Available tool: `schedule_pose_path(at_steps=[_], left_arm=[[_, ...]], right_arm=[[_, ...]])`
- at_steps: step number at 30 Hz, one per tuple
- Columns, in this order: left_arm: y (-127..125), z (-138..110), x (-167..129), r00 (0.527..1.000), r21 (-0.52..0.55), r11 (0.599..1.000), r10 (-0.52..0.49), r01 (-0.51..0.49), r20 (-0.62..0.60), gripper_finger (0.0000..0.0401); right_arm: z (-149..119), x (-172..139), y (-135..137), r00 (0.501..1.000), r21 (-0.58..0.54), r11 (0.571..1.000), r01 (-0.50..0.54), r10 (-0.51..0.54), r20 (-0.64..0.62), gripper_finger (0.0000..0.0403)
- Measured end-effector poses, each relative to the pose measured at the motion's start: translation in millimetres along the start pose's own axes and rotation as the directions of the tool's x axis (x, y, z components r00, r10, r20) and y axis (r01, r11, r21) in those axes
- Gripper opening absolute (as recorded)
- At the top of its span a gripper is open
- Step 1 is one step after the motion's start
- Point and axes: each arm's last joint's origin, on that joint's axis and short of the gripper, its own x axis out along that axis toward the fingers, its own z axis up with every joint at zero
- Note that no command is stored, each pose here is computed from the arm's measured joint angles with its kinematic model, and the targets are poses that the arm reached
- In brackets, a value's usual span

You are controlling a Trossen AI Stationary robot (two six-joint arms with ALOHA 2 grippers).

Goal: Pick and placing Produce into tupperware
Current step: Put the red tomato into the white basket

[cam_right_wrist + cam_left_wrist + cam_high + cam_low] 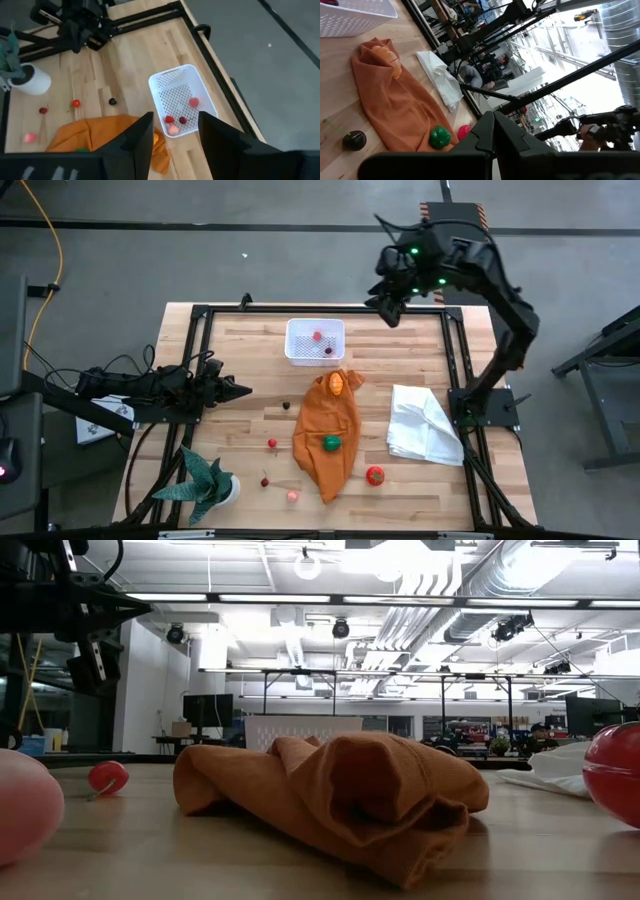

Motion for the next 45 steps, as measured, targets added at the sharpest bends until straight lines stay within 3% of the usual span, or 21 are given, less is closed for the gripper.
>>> schedule_pose_path(at_steps=[13,18,25,34,40,45], left_arm=[[0,0,0,1.0,0.008,1.0,0.0,0.0,0.0,0.0001],[0,0,0,1.0,0.008,1.0,-0.003,0.003,-0.005,0.0001],[0,-1,0,0.999,0.008,1.0,-0.015,0.015,-0.041,0.0001],[0,-2,0,0.999,0.008,1.0,-0.017,0.018,-0.05,0.0001],[0,-2,0,0.998,0.007,1.0,-0.023,0.024,-0.063,0.0001],[0,-3,0,0.994,0.006,0.999,-0.036,0.037,-0.1,0.0001]], right_arm=[[-28,-64,26,0.991,0.061,0.992,0.106,-0.111,0.07,0.0144],[-54,-58,34,0.988,0.106,0.985,0.137,-0.144,0.057,0.0144],[-109,-40,41,0.987,0.249,0.967,0.057,-0.092,0.13,0.0144],[-176,-18,52,0.987,0.508,0.858,-0.069,-0.014,0.158,0.0144],[-203,4,65,0.996,0.653,0.757,-0.007,-0.052,0.071,0.0144],[-217,20,76,0.996,0.729,0.678,0.088,-0.054,-0.071,0.0144]])
